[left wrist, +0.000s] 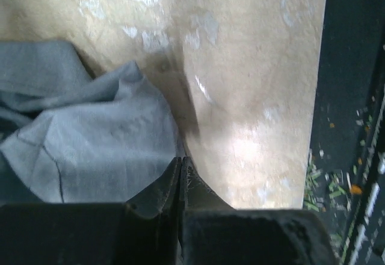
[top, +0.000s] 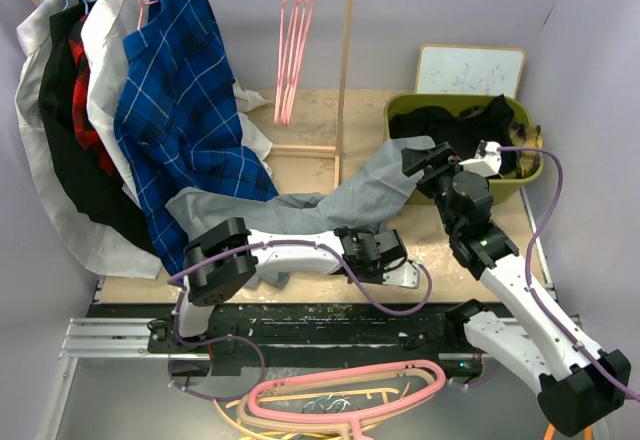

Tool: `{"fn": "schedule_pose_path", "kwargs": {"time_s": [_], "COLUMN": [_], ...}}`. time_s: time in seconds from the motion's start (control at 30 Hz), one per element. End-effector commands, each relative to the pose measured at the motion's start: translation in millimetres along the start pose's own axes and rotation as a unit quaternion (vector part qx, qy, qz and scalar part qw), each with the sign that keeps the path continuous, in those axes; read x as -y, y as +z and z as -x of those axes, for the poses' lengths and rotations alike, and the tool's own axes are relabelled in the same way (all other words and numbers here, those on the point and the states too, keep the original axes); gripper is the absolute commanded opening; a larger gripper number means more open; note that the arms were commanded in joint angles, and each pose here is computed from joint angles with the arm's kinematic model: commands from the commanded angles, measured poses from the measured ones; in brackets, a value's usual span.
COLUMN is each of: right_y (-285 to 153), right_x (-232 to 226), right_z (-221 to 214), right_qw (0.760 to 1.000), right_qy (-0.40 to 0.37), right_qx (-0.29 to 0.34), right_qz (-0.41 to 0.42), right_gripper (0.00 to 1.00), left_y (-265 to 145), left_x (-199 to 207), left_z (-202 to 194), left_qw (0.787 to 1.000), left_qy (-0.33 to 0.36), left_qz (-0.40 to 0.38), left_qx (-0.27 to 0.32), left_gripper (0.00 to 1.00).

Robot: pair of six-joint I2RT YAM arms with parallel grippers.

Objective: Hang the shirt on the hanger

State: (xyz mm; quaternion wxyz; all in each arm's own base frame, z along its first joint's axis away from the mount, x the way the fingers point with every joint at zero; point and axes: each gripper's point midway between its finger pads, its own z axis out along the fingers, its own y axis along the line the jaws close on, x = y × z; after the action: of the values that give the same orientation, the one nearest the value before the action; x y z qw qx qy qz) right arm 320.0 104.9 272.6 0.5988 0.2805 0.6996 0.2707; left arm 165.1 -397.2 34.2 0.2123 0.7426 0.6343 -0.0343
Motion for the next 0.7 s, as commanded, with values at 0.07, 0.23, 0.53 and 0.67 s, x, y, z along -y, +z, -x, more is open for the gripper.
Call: {"fn": "schedule_pose_path", "kwargs": {"time_s": [0.07,0.23,0.53,0.67], "right_y": [-8,-11,-5,4], "right_x": [14,30,53,62], "right_z": [-22,-59,-108,-111], "right_qw": [0.999,0.993,0.984,0.984], "right_qy": [-0.02,-0.039,-0.049,-0.064], "right_qx": [-0.048,-0.112,-0.171,-0.166], "right_qz": [-0.001,0.004,0.019,0.001], "right_gripper": [0.83,0.84,0.96,1.0], "left_y": [-109,-181,-164,-125], "left_x": [-42,-76,-28,-11], "left_z": [14,-27,-15,0], "left_qw": [0.997,0.991,0.987,0.995], "left_qy": [-0.023,-0.08,-0.073,-0.003], "left_qz": [0.035,0.041,-0.051,-0.02], "left_qx": [0.065,0.094,0.131,0.095], "left_gripper": [0.0,0.0,0.72,0.95]}}
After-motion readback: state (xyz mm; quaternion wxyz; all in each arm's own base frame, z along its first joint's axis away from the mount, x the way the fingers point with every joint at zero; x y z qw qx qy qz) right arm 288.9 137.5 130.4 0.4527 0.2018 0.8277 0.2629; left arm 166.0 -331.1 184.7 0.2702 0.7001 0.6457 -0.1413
